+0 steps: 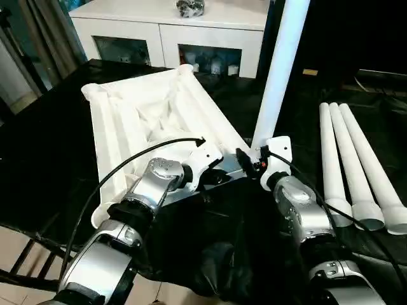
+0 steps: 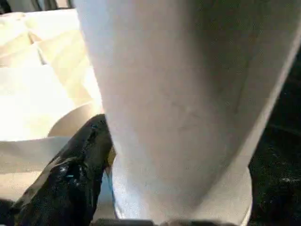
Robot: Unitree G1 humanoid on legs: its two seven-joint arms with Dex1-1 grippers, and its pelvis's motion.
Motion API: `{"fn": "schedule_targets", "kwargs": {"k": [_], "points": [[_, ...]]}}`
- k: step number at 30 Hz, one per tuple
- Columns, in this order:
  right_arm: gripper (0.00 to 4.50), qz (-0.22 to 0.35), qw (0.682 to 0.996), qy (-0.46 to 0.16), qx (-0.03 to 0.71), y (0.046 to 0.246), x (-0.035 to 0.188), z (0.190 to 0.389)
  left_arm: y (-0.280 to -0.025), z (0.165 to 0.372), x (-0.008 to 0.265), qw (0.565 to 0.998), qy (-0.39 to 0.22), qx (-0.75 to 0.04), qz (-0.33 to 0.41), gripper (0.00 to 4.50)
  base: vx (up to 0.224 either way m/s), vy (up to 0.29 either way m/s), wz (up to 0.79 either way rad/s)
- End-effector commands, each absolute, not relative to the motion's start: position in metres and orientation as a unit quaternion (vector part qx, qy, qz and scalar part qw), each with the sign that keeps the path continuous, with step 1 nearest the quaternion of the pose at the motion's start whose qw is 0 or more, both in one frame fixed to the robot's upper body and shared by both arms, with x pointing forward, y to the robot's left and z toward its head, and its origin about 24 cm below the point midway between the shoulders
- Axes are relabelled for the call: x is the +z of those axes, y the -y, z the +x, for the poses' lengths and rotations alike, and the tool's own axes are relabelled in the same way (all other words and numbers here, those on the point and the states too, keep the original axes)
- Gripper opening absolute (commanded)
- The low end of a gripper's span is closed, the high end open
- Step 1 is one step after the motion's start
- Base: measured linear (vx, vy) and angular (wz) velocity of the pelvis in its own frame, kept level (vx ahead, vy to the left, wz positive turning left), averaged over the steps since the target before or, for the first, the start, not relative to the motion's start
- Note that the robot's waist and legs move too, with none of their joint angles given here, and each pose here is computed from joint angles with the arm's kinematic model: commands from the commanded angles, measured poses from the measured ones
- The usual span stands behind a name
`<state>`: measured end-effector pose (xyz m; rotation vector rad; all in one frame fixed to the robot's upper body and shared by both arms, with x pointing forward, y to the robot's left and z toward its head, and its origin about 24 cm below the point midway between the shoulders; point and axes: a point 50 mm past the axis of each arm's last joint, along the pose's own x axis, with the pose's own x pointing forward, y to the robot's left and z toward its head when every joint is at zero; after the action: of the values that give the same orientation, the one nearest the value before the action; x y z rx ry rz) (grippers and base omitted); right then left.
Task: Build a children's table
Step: Rotate leg to tighten
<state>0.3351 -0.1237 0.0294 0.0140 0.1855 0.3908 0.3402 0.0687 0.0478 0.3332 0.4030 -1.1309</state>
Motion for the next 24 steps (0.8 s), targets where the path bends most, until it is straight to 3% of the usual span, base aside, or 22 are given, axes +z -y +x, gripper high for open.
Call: {"fn": "schedule_targets", "kwargs": {"k": [1,5,7,11,13,18,19,24], "points": [[3.95,-0.002,0.957,-0.111,0.268,0.106,0.021,0.327,-0.066,0.337,0.05,0.803,-0.173,-0.548,0.159,0.0,0.0,0.0,0.0],[3.95,-0.016,0.936,-0.093,0.338,0.113,0.028,0.323,-0.076,0.333,0.05,0.781,-0.167,-0.579,0.162,0.0,0.0,0.0,0.0],[3.95,-0.032,0.899,-0.082,0.428,0.122,0.034,0.312,-0.085,0.326,0.05,0.751,-0.163,-0.621,0.154,0.0,0.0,0.0,0.0],[3.95,-0.054,0.861,-0.088,0.498,0.131,0.036,0.301,-0.093,0.322,0.053,0.732,-0.164,-0.647,0.137,0.0,0.0,0.0,0.0],[3.69,-0.059,0.838,-0.098,0.533,0.133,0.037,0.296,-0.098,0.32,0.054,0.718,-0.167,-0.663,0.133,0.0,0.0,0.0,0.0],[3.28,-0.074,0.798,-0.117,0.587,0.135,0.036,0.286,-0.11,0.314,0.054,0.684,-0.184,-0.691,0.141,0.0,0.0,0.0,0.0],[3.22,-0.074,0.777,-0.128,0.612,0.135,0.035,0.28,-0.116,0.311,0.053,0.666,-0.195,-0.704,0.148,0.0,0.0,0.0,0.0],[2.91,-0.066,0.76,-0.136,0.632,0.135,0.036,0.276,-0.122,0.309,0.053,0.655,-0.204,-0.712,0.15,0.0,0.0,0.0,0.0]]}}
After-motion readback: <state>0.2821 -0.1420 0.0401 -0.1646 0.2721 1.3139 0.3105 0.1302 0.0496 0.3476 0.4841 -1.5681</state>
